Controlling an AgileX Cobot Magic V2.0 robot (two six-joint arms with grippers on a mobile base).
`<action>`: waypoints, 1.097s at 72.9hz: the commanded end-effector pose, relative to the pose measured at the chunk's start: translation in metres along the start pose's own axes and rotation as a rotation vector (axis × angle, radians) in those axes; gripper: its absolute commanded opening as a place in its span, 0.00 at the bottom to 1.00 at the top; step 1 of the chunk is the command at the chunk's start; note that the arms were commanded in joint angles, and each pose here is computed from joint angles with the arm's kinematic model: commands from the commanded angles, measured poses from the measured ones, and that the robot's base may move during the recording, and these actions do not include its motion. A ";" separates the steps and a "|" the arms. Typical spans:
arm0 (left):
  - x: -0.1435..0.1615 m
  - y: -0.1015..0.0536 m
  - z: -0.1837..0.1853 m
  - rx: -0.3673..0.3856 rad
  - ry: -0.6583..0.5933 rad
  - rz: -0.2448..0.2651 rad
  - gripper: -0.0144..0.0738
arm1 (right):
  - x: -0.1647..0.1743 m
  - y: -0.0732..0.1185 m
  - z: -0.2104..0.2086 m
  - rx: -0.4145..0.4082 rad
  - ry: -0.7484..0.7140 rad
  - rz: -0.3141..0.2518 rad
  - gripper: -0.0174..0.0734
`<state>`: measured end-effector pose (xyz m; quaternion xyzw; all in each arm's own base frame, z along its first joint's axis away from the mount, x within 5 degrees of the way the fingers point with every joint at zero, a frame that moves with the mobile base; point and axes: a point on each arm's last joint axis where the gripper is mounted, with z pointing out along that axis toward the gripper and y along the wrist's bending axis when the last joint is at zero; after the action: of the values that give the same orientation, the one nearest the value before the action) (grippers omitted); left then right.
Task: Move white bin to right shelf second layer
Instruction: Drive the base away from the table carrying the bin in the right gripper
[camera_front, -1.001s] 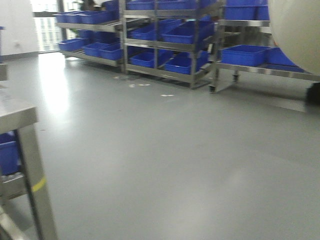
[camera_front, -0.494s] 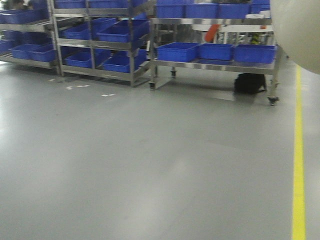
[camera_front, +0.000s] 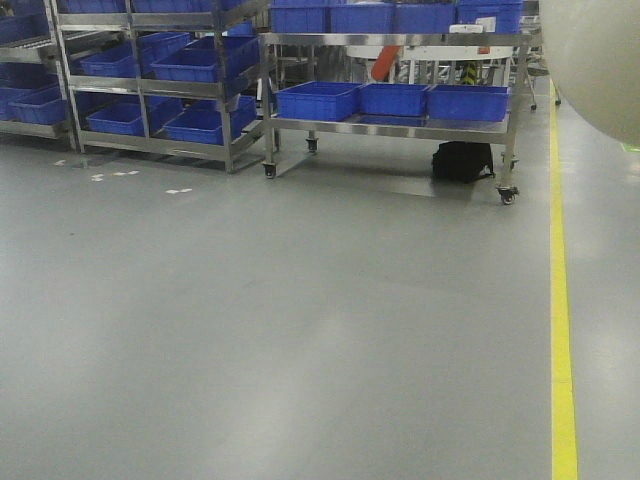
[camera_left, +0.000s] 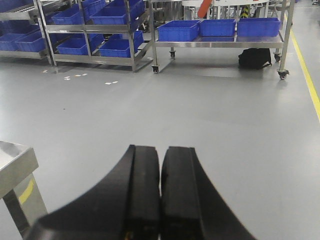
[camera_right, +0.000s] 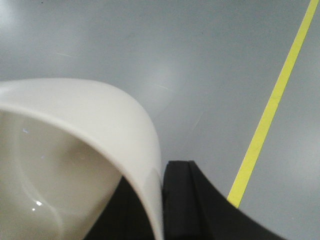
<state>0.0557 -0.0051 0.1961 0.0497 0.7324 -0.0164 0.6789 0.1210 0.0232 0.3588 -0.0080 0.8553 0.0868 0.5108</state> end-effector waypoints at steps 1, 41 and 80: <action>0.004 0.000 0.001 0.003 -0.065 -0.005 0.26 | -0.018 0.002 -0.007 -0.018 -0.134 -0.002 0.25; 0.004 0.000 0.001 0.003 -0.065 -0.005 0.26 | -0.018 0.002 -0.007 -0.018 -0.134 -0.002 0.25; 0.004 0.000 0.001 0.003 -0.065 -0.005 0.26 | -0.018 0.002 -0.007 -0.018 -0.134 -0.002 0.25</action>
<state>0.0557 -0.0051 0.1961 0.0497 0.7324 -0.0164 0.6789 0.1210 0.0232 0.3588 -0.0080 0.8553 0.0868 0.5108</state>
